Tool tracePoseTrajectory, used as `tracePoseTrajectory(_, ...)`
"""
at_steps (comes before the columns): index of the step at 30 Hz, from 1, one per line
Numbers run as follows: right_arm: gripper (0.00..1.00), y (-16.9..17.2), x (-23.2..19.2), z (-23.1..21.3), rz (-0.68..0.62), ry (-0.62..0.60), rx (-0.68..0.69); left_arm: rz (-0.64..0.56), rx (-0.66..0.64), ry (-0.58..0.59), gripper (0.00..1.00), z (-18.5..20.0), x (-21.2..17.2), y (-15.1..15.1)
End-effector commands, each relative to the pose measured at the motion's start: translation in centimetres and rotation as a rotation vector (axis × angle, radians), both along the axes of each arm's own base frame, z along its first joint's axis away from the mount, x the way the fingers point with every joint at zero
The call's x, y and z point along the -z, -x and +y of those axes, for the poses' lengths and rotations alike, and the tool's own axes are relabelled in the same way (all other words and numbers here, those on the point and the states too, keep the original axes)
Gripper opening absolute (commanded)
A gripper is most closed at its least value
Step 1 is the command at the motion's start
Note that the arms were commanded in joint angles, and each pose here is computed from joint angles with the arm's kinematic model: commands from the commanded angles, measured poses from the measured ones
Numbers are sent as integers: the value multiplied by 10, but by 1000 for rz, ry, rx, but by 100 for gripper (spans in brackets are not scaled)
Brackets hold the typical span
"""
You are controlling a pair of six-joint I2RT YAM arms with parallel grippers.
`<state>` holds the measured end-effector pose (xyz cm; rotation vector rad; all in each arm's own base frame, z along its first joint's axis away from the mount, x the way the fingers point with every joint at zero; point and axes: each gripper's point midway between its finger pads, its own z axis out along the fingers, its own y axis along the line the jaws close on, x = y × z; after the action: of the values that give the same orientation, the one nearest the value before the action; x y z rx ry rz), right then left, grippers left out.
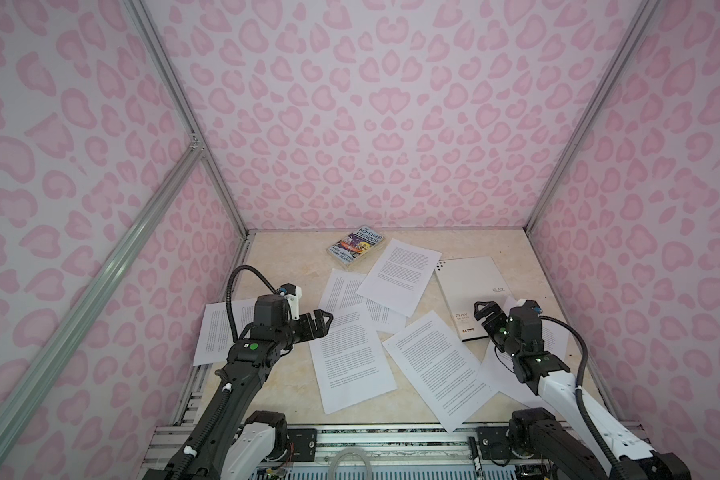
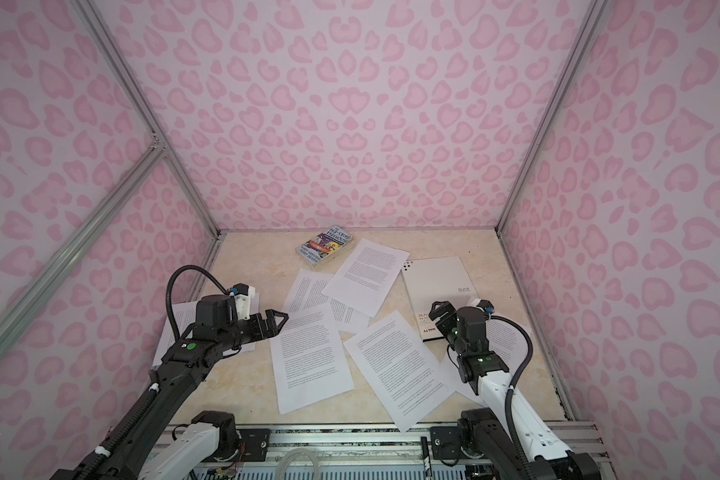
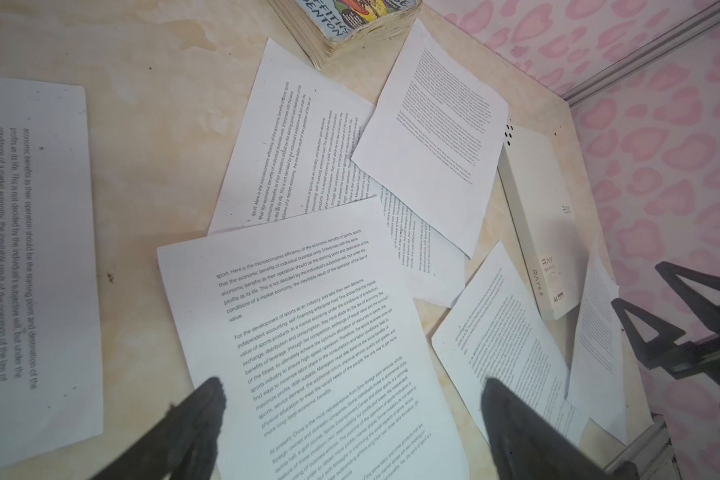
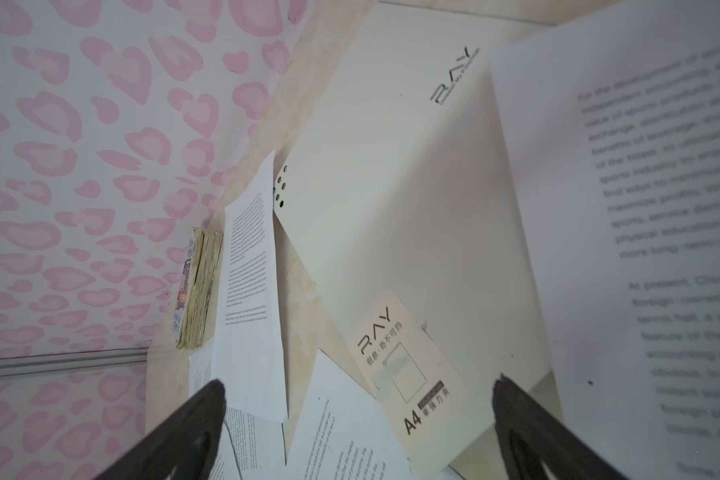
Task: Put the files into the folder
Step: 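Grasp the edge of the white RAY folder cover with the right gripper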
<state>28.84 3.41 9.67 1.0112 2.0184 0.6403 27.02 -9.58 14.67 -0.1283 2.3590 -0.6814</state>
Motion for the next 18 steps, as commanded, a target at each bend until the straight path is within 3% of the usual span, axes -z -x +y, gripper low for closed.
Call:
tracePoseTrajectory(1,100,10,12,4,24,-85,30,-24,22,-24,97,-1,-2,-1)
tracePoseTrajectory(11,100,13,32,5,24,-142,57,-9,90,-51,97,-17,8,3)
tracePoseTrajectory(18,95,7,30,5,-57,-212,68,-3,119,-81,97,-22,13,6)
